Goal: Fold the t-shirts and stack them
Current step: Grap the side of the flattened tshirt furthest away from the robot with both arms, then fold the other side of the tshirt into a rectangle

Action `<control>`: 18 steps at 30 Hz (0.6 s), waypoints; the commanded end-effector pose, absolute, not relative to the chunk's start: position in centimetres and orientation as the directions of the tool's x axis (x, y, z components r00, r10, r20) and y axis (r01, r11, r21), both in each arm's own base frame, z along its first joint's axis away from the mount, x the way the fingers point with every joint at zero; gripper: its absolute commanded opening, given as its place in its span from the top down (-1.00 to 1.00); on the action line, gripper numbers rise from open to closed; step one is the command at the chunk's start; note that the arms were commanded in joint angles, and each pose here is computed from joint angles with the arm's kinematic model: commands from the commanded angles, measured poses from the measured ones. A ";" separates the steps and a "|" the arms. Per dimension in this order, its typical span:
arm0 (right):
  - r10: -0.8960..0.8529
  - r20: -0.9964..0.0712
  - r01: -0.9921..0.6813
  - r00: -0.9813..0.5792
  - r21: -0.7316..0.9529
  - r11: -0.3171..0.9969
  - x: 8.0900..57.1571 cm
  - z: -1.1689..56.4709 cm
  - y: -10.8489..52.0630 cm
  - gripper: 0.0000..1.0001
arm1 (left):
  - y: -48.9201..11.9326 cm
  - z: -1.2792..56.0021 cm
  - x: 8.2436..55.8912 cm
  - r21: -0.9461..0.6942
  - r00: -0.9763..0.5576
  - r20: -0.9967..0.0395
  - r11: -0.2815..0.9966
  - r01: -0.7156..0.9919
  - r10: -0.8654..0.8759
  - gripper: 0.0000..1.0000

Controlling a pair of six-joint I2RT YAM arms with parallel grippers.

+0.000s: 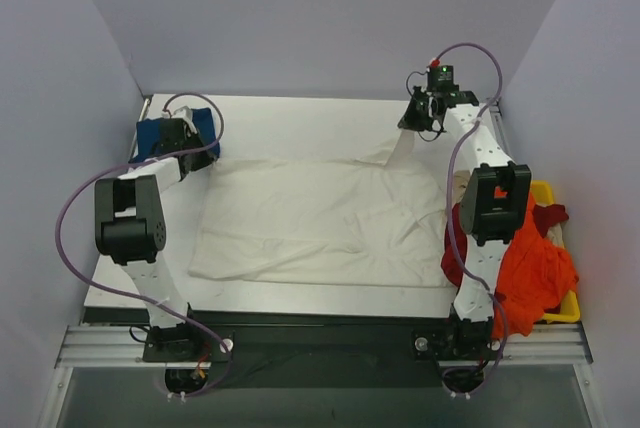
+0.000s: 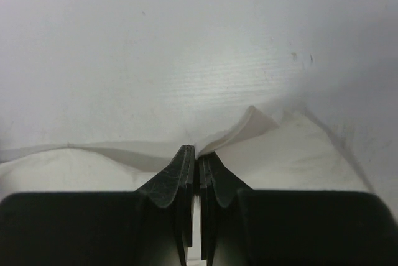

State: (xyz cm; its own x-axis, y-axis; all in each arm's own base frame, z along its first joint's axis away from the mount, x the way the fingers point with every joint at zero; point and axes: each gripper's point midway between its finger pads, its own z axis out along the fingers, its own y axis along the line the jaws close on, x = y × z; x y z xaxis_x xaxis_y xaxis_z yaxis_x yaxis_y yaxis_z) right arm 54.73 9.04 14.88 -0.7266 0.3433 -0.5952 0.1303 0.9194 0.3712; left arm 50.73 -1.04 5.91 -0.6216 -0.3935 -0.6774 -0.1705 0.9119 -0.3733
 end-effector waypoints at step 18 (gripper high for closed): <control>0.348 -0.632 0.197 -0.693 0.298 0.934 35.1 17.5 5.6 1.00 | -0.3 10.3 43.2 -0.461 -0.463 -0.726 0.859 -0.223 -0.509 1.00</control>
